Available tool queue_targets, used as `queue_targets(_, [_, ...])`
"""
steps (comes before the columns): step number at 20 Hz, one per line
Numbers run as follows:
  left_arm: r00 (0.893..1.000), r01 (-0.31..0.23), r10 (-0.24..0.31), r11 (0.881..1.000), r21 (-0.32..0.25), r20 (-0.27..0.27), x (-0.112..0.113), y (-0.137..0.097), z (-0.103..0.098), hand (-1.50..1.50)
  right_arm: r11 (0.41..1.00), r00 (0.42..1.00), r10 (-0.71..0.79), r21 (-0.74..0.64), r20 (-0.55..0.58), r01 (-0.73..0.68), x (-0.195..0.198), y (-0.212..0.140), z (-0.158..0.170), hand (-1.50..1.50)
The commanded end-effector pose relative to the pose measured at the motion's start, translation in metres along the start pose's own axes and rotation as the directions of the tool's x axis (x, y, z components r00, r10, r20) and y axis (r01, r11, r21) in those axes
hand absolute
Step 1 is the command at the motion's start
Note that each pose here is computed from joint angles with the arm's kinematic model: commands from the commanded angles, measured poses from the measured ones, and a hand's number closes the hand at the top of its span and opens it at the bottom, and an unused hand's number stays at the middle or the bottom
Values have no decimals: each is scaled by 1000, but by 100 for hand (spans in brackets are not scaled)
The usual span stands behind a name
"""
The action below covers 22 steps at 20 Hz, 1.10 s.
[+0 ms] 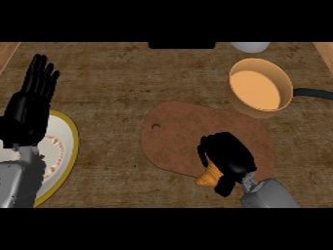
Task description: Pick the croissant from the cutting board and place it in the pot
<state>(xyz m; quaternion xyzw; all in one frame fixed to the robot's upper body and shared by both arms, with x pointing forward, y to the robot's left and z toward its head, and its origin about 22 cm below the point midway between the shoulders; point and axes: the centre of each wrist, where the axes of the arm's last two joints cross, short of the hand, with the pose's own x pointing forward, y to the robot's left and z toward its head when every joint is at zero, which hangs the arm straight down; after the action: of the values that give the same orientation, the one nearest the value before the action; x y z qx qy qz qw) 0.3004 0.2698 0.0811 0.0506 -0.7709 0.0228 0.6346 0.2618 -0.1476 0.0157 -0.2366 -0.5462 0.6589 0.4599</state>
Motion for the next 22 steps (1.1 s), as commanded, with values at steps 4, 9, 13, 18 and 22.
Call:
queue_targets(4, [1000,-9,10,999,-50,17,-1,-18,-5,0,983,1000,-22,-181,7,23,122,-23,-27,150])
queue_targets(9, [1000,-13,13,996,-86,1,4,-21,-7,0,929,991,-106,-363,-82,70,151,-59,-29,150])
queue_targets(13, [1000,6,-6,998,-65,1,7,-13,-14,0,831,963,-139,-556,-230,-13,165,-100,-31,150])
queue_targets(18, [1000,-14,14,999,-37,-8,-9,-18,-9,0,676,933,-222,-735,-283,-62,181,-134,-36,150])
queue_targets(22, [1000,-7,7,1000,-9,-13,-8,-2,1,0,592,893,-282,-796,-351,-126,167,-175,-33,150])
